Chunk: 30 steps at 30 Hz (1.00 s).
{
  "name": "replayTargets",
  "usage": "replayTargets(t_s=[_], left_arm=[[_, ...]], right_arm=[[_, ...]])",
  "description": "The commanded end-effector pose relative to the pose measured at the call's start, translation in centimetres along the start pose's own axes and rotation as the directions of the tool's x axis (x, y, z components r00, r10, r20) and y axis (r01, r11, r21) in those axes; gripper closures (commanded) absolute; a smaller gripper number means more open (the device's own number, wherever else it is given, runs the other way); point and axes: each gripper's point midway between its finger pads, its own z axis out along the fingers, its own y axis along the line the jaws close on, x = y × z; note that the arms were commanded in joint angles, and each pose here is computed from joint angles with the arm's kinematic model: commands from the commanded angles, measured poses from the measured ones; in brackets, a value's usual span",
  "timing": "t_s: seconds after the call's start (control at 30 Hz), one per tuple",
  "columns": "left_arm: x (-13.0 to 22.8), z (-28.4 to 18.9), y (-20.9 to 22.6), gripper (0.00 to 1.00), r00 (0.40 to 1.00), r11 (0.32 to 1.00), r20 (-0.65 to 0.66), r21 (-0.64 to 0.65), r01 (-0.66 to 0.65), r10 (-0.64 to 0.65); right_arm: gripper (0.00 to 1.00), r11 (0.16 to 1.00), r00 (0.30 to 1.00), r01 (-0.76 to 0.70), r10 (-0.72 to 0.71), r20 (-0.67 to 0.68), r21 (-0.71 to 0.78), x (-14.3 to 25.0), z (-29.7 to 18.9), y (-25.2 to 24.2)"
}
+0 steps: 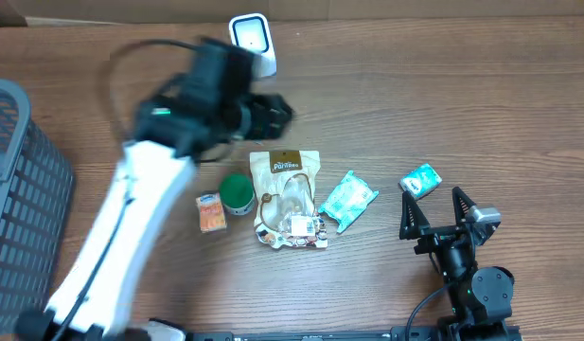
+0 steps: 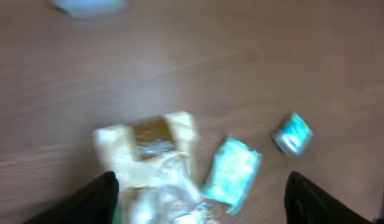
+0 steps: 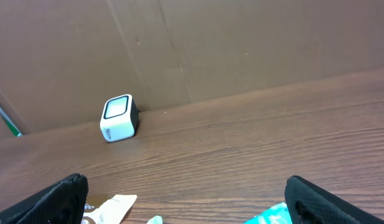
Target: Scan the item barcode
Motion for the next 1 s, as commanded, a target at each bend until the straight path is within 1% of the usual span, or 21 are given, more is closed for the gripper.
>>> replayTargets(t_s=[0.0, 0.1, 0.17, 0.27, 0.33, 0.43, 0.57, 0.73, 0.9, 0.97], left_arm=[[-2.9, -6.6, 4.5, 0.20, 0.990, 0.983, 0.129, -0.180, -0.026, 0.050], [-2.9, -10.1, 8.5, 0.10, 0.986, 0.956, 0.168, -0.286, 0.066, -0.017], [-2.8, -11.6, 11.0, 0.02, 0.979, 0.936, 0.190, -0.325, 0.131, -0.071], [-2.0, -13.1, 14.8, 0.00, 0.967, 0.897, 0.203, -0.382, 0.224, -0.155], [-1.5, -13.9, 17.3, 0.00, 0.965, 0.872, 0.194, -0.425, 0.242, -0.174], [-1.1, -14.6, 20.1, 0.00, 0.969, 0.850, 0.176, -0.471, 0.237, -0.173], [-0.5, -14.1, 23.1, 0.00, 0.981, 0.836, 0.107, -0.512, 0.196, -0.165], [0.6, -12.8, 25.6, 0.00, 0.976, 0.824, 0.036, -0.530, 0.199, -0.212], [0.4, -11.2, 27.5, 0.00, 0.985, 0.835, -0.028, -0.535, 0.131, -0.172], [0.3, -10.8, 28.3, 0.00, 0.985, 0.834, -0.035, -0.537, 0.125, -0.170]], right_arm=[[0.00, 1.000, 1.000, -0.003, 0.003, 0.007, 0.003, 0.1, 0.0, -0.1], [0.00, 1.000, 1.000, -0.003, 0.003, 0.007, 0.003, 0.1, 0.0, -0.1], [0.00, 1.000, 1.000, -0.003, 0.003, 0.007, 0.003, 0.1, 0.0, -0.1], [0.00, 1.000, 1.000, -0.003, 0.003, 0.007, 0.003, 0.1, 0.0, -0.1], [0.00, 1.000, 1.000, -0.003, 0.003, 0.007, 0.003, 0.1, 0.0, -0.1], [0.00, 1.000, 1.000, -0.003, 0.002, 0.007, 0.003, 0.1, 0.0, -0.1], [0.00, 1.000, 1.000, -0.003, 0.003, 0.007, 0.003, 0.1, 0.0, -0.1], [0.00, 1.000, 1.000, -0.003, 0.003, 0.007, 0.003, 0.1, 0.0, -0.1], [0.00, 1.000, 1.000, -0.003, 0.002, 0.007, 0.003, 0.1, 0.0, -0.1], [0.00, 1.000, 1.000, -0.003, 0.003, 0.007, 0.003, 0.1, 0.0, -0.1]])
